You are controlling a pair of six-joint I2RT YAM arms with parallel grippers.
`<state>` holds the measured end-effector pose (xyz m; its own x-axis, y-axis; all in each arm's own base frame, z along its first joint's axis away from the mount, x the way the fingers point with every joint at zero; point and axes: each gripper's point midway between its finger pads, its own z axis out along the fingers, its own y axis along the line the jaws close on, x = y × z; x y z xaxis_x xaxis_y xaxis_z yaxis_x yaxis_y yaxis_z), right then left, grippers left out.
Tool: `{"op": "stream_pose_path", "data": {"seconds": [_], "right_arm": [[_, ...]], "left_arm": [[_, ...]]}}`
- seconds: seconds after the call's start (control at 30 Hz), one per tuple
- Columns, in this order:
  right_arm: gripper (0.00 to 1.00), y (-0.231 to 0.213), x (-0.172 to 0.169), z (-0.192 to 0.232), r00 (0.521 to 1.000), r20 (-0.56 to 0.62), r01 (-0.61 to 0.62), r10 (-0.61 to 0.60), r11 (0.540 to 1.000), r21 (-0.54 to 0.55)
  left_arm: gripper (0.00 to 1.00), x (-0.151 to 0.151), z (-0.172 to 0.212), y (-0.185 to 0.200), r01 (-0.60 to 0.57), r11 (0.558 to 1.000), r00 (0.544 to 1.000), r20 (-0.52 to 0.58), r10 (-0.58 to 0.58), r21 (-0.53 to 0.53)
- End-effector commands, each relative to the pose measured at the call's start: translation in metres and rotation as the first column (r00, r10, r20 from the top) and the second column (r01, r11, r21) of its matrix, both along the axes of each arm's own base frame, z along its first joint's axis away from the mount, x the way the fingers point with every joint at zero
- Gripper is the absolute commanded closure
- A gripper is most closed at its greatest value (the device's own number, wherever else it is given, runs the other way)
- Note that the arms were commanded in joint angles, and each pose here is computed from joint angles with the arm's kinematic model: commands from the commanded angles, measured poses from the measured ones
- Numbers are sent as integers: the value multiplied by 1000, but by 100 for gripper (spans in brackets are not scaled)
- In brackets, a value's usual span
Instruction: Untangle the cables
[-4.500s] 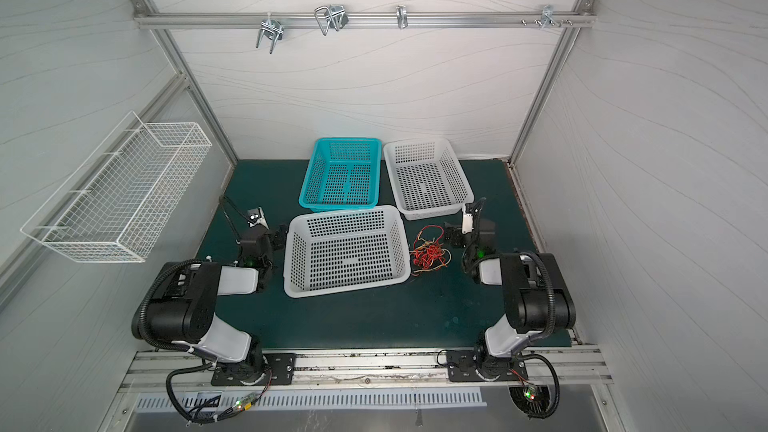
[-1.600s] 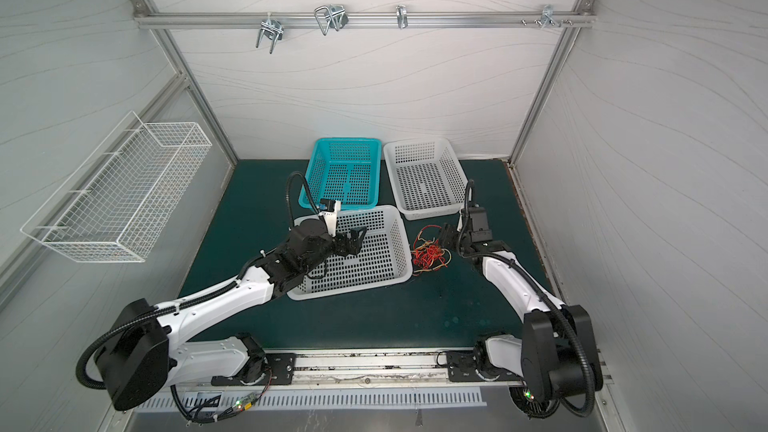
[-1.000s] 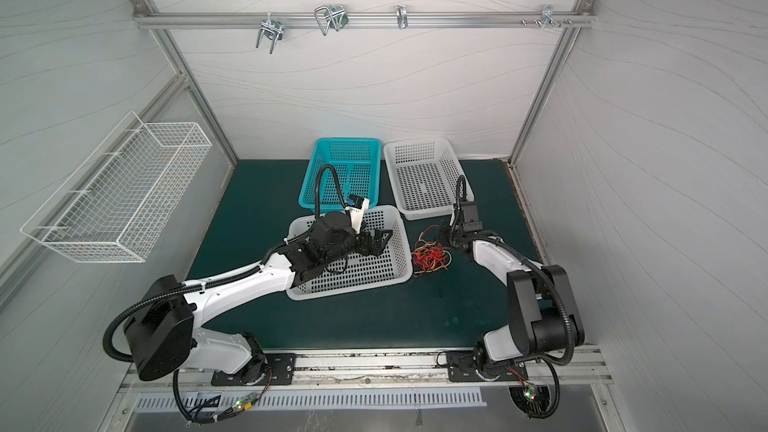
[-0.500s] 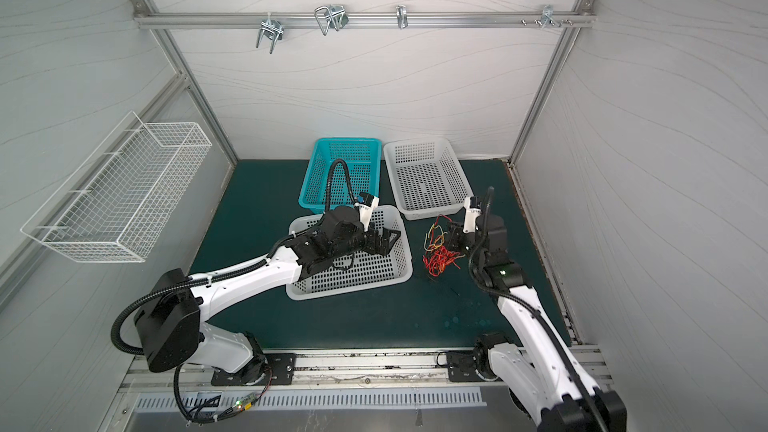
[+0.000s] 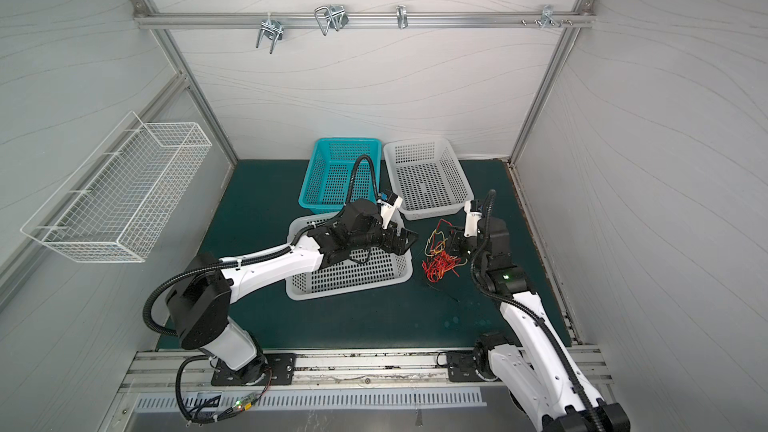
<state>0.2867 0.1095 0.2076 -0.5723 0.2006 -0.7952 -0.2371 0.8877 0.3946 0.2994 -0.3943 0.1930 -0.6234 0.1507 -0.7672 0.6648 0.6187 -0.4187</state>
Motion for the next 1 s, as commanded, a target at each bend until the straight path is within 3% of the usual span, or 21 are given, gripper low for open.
{"op": "stream_pose_path", "data": {"seconds": [0.0, 0.37, 0.73, 0.97], "right_arm": [[100, 10, 3, 29, 997, 70, -43, 40, 998, 51], [100, 14, -6, 49, 985, 157, -87, 76, 994, 61], [100, 19, -9, 53, 978, 183, -121, 105, 990, 78], [100, 21, -7, 57, 974, 198, -129, 110, 988, 82]], "left_arm": [[9, 5, 16, -19, 16, 999, 999, 43, -15, -35], [20, 20, -4, -36, -36, 999, 999, 15, 35, 8], [50, 36, -17, -57, -35, 997, 999, -9, 36, 69], [56, 38, -31, -60, -35, 993, 998, -39, 40, 110]]}}
